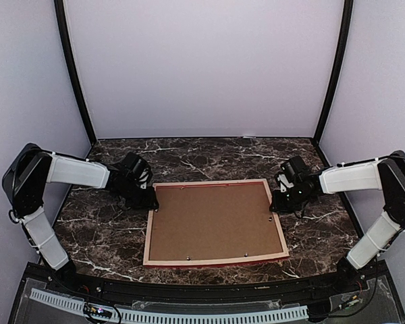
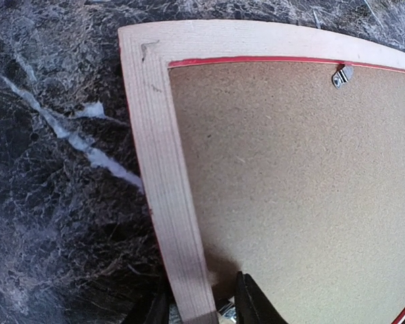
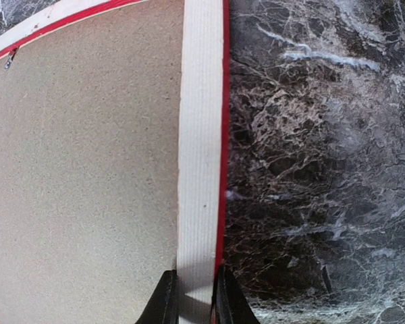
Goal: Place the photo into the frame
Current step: Press the fastener onto the backboard.
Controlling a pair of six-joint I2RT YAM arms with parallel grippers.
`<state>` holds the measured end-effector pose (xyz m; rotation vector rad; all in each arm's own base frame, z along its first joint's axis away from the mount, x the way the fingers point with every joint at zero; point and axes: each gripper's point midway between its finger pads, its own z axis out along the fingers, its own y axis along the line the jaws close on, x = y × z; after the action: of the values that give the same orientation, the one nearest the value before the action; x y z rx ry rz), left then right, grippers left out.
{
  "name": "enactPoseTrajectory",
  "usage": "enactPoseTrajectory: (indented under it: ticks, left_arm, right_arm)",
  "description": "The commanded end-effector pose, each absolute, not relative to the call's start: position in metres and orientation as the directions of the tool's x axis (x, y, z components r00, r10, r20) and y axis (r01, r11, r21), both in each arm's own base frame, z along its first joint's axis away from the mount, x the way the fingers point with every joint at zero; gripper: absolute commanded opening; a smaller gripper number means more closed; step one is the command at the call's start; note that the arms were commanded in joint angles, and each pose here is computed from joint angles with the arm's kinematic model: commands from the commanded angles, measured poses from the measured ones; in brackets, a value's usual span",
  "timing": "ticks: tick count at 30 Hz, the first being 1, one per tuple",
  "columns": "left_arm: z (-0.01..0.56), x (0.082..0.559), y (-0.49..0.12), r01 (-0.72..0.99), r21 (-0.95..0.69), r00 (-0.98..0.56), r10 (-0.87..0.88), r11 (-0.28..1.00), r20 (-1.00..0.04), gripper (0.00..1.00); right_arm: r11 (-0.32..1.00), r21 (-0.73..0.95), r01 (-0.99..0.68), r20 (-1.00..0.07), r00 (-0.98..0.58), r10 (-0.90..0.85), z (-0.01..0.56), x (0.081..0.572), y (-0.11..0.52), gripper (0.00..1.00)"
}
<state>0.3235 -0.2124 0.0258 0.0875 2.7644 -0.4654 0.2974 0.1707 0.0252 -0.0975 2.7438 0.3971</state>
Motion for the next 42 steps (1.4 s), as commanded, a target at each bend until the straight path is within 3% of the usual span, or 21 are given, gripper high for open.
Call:
enactPoseTrajectory:
  ticks: [1,23,34,42]
  left_arm:
    - [0.024,0.299,-0.206,0.138,-0.306,-0.959,0.050,0.942,-0.278,0.34]
    - [0.025,0.270,-0.197,0.261,-0.320,-0.959,0.207,0.911,-0.192,0.37]
    - [0.023,0.261,-0.192,0.312,-0.297,-0.949,0.285,0.903,-0.132,0.44]
    - [0.028,0.262,-0.180,0.305,-0.270,-0.951,0.279,0.913,-0.130,0.49]
  right_arm:
    - [0.970,0.226,-0.086,-0.199,-0.979,-0.041,-0.014,0.257,0.157,0.15]
    - [0.972,0.219,-0.080,-0.199,-0.979,-0.035,-0.014,0.255,0.154,0.14]
    - [0.979,0.201,-0.033,-0.187,-0.982,0.005,-0.017,0.258,0.151,0.00]
    - [0.981,0.195,-0.015,-0.181,-0.983,0.021,-0.018,0.258,0.149,0.00]
